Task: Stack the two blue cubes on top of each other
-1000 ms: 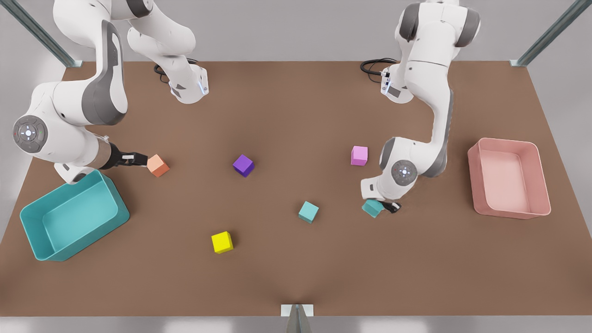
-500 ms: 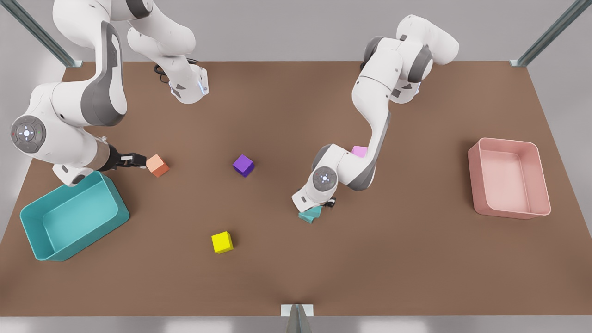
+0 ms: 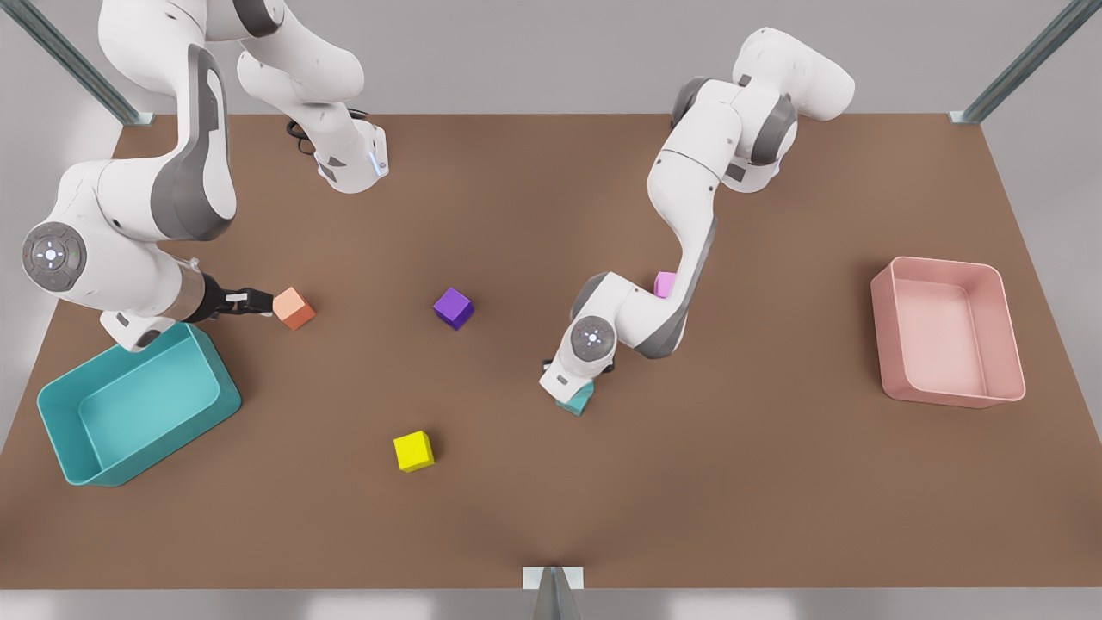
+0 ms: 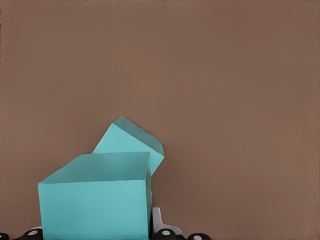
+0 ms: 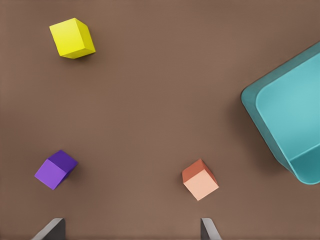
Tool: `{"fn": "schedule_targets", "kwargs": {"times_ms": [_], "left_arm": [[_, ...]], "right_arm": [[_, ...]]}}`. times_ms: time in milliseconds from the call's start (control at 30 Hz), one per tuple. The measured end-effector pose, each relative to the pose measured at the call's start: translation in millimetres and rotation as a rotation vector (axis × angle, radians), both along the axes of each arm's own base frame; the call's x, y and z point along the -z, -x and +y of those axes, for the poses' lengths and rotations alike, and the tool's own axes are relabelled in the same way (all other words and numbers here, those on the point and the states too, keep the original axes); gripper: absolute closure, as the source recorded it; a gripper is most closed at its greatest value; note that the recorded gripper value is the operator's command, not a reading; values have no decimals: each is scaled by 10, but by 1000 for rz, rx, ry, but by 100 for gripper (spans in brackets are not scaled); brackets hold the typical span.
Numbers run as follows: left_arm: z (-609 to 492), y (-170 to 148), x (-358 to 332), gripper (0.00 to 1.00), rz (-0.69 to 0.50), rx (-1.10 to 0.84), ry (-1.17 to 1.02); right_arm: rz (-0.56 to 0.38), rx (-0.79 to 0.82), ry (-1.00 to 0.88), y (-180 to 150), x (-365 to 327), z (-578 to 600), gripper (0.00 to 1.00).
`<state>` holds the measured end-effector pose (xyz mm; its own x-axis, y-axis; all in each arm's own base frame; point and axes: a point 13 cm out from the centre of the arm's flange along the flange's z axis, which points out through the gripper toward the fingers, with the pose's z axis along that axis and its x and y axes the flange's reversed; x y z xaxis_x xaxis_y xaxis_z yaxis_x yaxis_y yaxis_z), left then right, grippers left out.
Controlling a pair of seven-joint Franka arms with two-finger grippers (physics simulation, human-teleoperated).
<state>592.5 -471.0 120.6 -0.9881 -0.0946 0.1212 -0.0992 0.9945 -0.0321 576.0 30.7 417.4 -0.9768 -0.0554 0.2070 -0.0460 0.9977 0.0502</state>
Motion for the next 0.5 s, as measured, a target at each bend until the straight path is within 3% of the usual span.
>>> {"fn": "schedule_targets", "kwargs": {"times_ms": [300, 333, 367, 500], "left_arm": [[29, -107, 52, 45, -10, -107, -4], [28, -122, 55, 37, -12, -116, -4], [31, -134, 59, 0, -13, -125, -2], [27, -153, 58, 0, -14, -153, 3]], "right_arm": [[0, -6, -3, -23, 37, 8, 0], [-1, -6, -3, -25, 39, 8, 0], [-1, -6, -3, -26, 43, 9, 0], [3, -8, -4, -28, 70, 9, 0]]}}
